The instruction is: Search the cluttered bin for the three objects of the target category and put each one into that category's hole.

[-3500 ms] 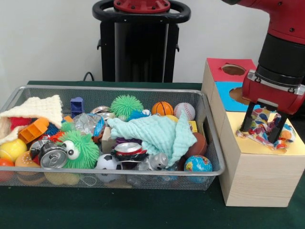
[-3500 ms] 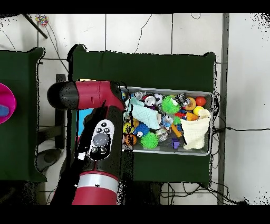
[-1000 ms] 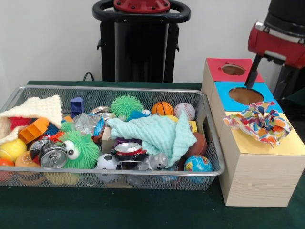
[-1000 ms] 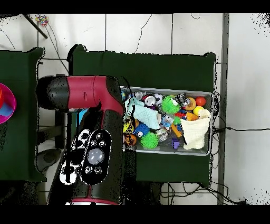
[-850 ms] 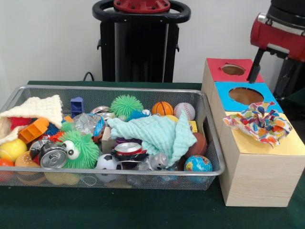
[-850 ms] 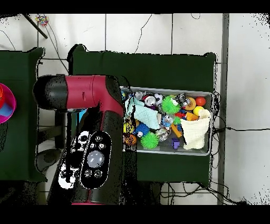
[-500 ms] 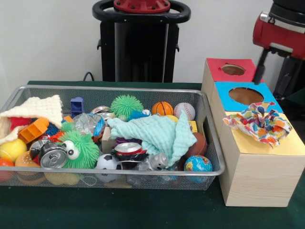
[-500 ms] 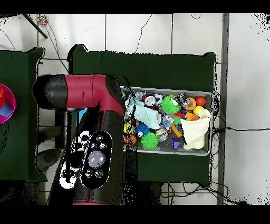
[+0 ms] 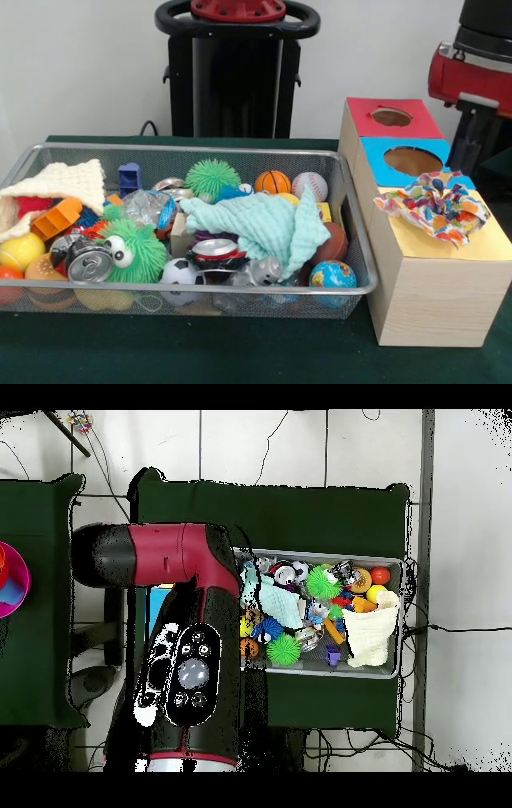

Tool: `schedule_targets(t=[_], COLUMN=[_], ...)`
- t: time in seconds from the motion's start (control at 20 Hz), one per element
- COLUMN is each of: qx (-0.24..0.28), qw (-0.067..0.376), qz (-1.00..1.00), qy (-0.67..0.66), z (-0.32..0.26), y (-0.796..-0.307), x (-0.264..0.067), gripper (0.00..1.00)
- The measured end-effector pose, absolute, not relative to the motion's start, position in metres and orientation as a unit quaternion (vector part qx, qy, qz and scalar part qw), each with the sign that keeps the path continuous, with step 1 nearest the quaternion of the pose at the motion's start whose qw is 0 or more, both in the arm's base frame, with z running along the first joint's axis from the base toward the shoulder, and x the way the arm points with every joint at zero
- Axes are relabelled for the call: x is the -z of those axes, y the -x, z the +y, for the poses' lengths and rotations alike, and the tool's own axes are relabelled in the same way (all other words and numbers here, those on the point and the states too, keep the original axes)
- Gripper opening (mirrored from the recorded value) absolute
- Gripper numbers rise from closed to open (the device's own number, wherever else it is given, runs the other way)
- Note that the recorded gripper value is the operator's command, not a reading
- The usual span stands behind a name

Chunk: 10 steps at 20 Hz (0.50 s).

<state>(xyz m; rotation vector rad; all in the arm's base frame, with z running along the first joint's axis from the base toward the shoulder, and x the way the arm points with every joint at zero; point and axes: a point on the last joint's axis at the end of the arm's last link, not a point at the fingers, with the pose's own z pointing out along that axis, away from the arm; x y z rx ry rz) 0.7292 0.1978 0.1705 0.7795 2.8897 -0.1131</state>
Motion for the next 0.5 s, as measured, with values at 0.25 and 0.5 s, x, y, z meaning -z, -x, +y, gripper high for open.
schedule_targets(t=[0.25, 0.5], qx=[0.050, 0.065], qw=[0.094, 0.097], qz=[0.964, 0.967], qy=[-0.243, -0.228], z=[0.193, 0.189], y=[-0.730, -0.727], x=[-0.163, -0.141], gripper=[0.00, 0.00])
